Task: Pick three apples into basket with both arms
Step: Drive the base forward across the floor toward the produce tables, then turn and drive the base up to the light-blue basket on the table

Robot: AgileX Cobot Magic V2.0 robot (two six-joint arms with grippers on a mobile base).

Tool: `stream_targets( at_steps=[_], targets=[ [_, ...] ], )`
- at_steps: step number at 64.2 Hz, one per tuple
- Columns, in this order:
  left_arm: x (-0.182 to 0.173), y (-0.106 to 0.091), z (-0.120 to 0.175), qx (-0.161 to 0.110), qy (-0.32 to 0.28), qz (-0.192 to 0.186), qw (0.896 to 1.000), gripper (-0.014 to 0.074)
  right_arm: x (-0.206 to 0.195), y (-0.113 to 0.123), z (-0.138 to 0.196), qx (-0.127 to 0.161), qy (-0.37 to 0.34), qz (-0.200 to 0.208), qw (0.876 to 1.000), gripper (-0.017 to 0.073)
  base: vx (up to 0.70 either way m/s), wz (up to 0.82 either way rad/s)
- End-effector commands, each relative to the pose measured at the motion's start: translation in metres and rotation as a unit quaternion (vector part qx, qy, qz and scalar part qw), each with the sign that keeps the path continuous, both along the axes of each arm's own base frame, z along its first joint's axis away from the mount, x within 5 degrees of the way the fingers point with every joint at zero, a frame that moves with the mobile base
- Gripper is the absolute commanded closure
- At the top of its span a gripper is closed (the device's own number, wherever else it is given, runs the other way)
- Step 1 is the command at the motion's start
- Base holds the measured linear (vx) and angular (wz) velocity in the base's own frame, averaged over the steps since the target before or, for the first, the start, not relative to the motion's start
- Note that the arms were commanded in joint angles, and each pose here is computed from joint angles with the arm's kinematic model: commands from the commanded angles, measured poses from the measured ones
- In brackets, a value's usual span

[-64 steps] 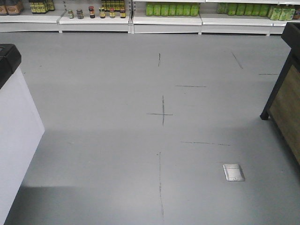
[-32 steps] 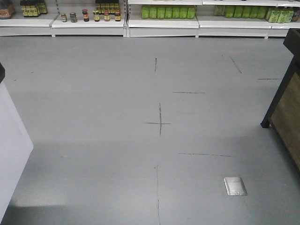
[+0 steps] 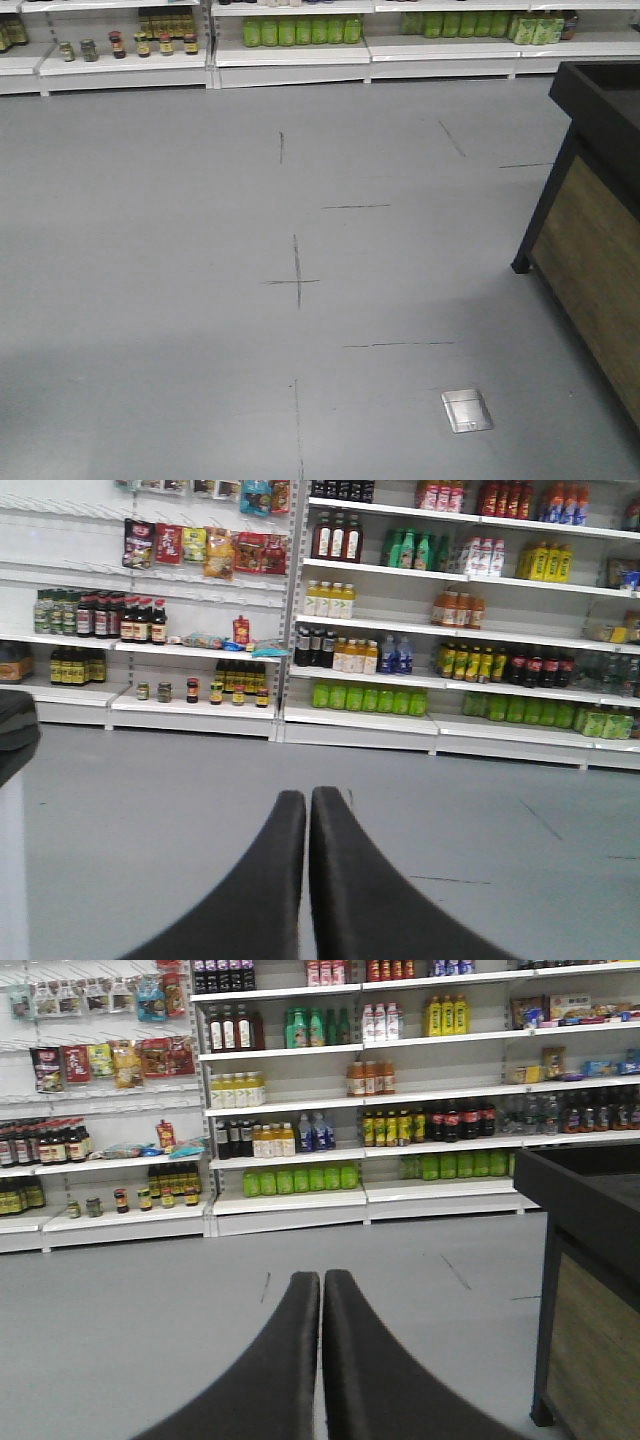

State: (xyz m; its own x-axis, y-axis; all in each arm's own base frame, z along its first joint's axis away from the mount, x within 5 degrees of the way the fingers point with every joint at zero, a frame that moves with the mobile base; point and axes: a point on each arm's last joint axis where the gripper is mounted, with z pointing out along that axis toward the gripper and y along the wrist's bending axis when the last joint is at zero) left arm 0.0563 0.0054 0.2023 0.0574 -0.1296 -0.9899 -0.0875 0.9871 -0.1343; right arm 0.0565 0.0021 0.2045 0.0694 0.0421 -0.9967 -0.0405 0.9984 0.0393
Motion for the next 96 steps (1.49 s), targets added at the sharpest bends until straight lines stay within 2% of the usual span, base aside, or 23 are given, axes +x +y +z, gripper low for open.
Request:
stream_targets(
  at_steps=[1, 96],
  targets=[
    [-0.0016, -0.0004, 0.0056, -0.003, -0.040, -0.002, 0.999, 0.0600, -0.0012, 0.0006, 0.0027, -0.008, -0.038, 0.001, 0.999, 0.0564, 0.17, -0.36],
    [-0.0016, -0.0004, 0.0056, -0.003, -0.040, -0.002, 0.999, 0.0600, -0.0012, 0.0006, 0.0027, -0.008, -0.038, 0.001, 0.999, 0.0564, 0.13, -0.48]
  ],
)
